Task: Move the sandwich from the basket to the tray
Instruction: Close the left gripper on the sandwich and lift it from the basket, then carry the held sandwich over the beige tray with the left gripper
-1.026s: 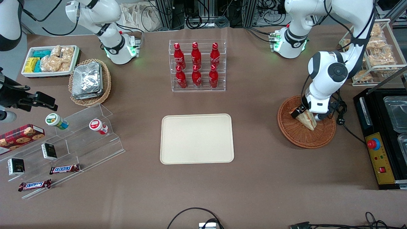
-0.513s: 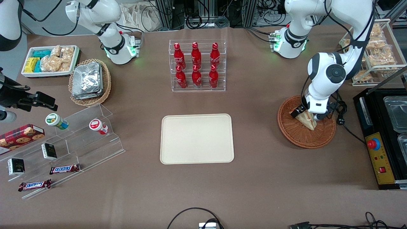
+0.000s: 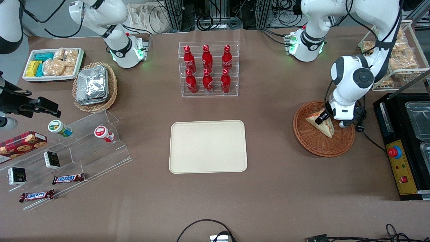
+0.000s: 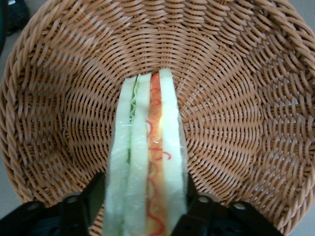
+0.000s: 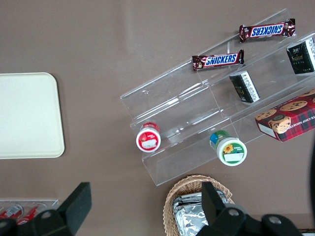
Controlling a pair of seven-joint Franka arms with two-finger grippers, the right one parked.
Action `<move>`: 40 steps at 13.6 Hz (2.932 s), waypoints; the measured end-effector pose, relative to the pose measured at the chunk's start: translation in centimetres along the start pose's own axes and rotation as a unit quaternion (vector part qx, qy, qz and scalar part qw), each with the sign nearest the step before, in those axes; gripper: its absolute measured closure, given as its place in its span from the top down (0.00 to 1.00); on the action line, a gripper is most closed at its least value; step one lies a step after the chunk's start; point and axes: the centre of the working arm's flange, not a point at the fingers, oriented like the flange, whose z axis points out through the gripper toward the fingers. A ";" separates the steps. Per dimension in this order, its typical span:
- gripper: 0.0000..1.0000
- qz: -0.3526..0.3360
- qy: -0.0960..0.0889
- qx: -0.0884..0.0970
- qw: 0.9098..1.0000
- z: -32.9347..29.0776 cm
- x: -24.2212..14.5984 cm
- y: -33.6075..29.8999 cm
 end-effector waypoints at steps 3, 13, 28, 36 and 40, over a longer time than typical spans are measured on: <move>0.36 0.001 0.001 -0.001 1.000 0.0 0.0 0.1; 0.21 0.129 0.017 -0.002 0.991 -6.9 0.9 1.3; 0.17 0.404 0.018 0.045 0.913 -19.2 -2.0 10.6; 0.17 0.433 0.014 0.032 0.901 -20.1 -6.9 18.6; 0.17 0.414 0.004 0.012 0.910 -19.4 -9.3 23.1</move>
